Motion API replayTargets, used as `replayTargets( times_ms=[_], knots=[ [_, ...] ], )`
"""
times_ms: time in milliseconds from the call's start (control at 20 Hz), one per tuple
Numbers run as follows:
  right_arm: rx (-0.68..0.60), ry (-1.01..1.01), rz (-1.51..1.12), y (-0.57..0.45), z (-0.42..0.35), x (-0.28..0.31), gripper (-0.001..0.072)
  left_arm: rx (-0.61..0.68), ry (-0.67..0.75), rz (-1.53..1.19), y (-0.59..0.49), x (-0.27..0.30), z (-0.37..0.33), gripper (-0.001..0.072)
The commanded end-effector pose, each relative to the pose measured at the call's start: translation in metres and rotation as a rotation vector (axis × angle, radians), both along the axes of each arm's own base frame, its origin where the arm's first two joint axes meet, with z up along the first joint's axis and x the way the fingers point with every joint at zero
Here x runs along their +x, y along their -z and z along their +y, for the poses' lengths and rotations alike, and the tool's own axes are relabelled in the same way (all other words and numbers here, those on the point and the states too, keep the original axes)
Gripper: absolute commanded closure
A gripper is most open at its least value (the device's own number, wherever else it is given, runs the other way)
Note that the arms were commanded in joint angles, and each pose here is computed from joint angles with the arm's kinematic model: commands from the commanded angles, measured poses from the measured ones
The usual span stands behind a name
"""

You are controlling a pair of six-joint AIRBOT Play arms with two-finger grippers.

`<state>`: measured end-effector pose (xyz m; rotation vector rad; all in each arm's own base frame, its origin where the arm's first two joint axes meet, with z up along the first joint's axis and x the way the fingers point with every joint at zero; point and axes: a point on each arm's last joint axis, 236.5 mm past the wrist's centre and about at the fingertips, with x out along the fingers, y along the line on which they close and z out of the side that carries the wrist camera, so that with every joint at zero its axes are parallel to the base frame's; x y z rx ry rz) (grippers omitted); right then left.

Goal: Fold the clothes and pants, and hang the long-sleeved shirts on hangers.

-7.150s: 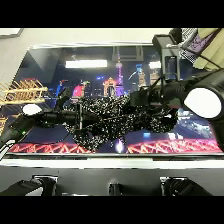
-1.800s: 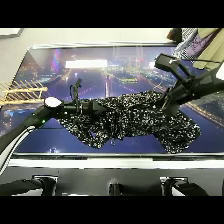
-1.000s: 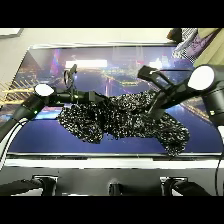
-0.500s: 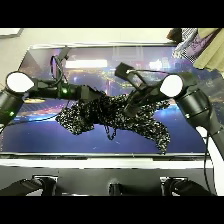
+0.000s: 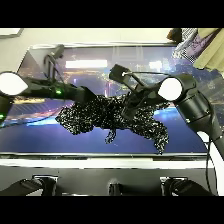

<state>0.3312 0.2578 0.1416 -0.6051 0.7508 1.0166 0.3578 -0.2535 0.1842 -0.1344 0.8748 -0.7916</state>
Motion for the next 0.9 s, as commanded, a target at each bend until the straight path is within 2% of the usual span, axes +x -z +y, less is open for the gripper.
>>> replayTargets(
  times_ms=[0, 100, 150, 200, 350, 500, 750, 850],
  knots=[
    [-0.039, -0.076, -0.075, -0.002, -0.002, 0.004, 0.0697, 0.122, 0.086, -0.216, -0.018, 0.018, 0.037, -0.0012],
    [-0.062, -0.123, -0.126, -0.003, -0.007, 0.011, 0.0697, 0.232, 0.227, -0.315, -0.011, 0.014, 0.049, -0.0008],
    [-0.047, -0.129, -0.129, -0.005, -0.01, 0.013, 0.0697, 0.274, 0.254, -0.314, -0.003, 0.012, 0.056, -0.0008],
    [0.011, -0.114, -0.112, -0.011, -0.01, 0.015, 0.0697, 0.312, 0.258, -0.3, 0.006, 0.012, 0.063, -0.0007],
    [0.084, -0.145, -0.105, -0.02, -0.02, 0.018, 0.0697, 0.384, 0.418, -0.273, 0.05, -0.006, 0.071, -0.0008],
    [0.087, -0.245, -0.101, -0.019, -0.022, 0.005, 0.0696, 0.367, 0.536, -0.342, 0.069, -0.012, 0.059, -0.0008],
    [0.07, -0.318, -0.092, -0.015, -0.021, -0.006, 0.0697, 0.307, 0.51, -0.394, 0.065, 0.001, 0.046, -0.0008],
    [0.072, -0.319, -0.093, -0.014, -0.02, -0.005, 0.0697, 0.245, 0.516, -0.385, 0.063, -0.001, 0.035, -0.0007]
  ],
)
